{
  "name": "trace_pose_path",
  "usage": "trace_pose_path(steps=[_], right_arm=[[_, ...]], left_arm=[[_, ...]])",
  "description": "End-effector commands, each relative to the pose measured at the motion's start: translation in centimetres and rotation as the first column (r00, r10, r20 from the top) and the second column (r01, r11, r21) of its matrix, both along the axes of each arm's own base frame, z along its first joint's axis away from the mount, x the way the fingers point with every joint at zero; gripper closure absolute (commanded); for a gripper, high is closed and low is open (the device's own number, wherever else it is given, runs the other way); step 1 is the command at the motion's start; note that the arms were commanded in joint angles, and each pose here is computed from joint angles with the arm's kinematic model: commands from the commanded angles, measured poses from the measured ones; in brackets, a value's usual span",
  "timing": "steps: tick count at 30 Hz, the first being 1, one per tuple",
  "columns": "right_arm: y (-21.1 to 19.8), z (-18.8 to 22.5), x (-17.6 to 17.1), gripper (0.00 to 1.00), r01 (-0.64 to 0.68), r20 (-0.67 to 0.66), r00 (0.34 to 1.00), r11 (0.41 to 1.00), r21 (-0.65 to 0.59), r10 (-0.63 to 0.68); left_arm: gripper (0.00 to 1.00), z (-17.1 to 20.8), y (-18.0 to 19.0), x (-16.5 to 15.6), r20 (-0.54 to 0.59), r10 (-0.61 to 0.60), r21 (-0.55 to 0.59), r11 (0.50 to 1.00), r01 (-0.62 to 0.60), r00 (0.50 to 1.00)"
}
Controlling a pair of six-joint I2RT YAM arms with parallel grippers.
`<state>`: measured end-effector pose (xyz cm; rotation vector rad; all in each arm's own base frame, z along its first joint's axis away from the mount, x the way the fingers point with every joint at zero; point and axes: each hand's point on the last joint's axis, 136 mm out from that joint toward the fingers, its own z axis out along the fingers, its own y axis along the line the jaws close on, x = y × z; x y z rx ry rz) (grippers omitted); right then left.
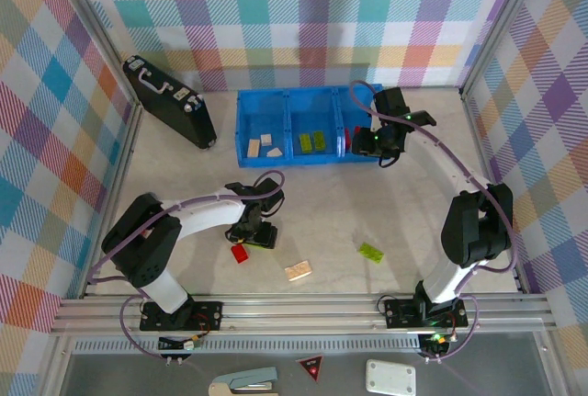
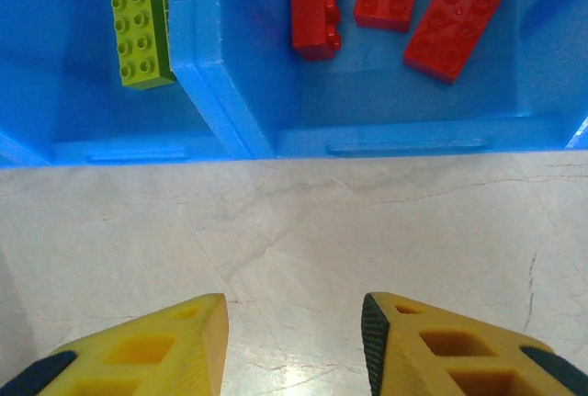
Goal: Sort the legos into containers by color
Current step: Pick up the lego from the middle-left of the table.
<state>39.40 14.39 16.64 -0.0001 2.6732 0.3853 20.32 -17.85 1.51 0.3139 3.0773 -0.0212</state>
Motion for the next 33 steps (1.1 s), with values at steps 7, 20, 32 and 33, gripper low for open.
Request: trace_pose_path(steps=[7,20,32,33], right_arm=[[-0.1,1.6,-0.4,0.56,-0.014,0.029,0.999,1.0,-0.005,0.014],[-1.3,2.2,-2.1,0.56,0.006,0.034,0.999,0.999,-0.037,-0.005],[-3.4,2.3,-5.2,0.55,0.054,0.033,0.998,0.995,-0.088,-0.051],[-3.5,2.3,-5.5,0.56,0.056,0.033,0.998,0.994,-0.092,-0.053]], left_arm=[[0.36,-0.5,-0.1,-0.6,-0.031,-0.002,0.008,1.0,0.003,1.0],[0.36,2.4,-2.6,2.5,0.06,-0.013,-0.056,0.998,0.016,0.998],[0.36,7.4,-8.1,8.0,0.208,-0.01,-0.2,0.978,0.052,0.978],[0.36,7.8,-8.7,8.6,0.222,-0.003,-0.221,0.974,0.053,0.975]])
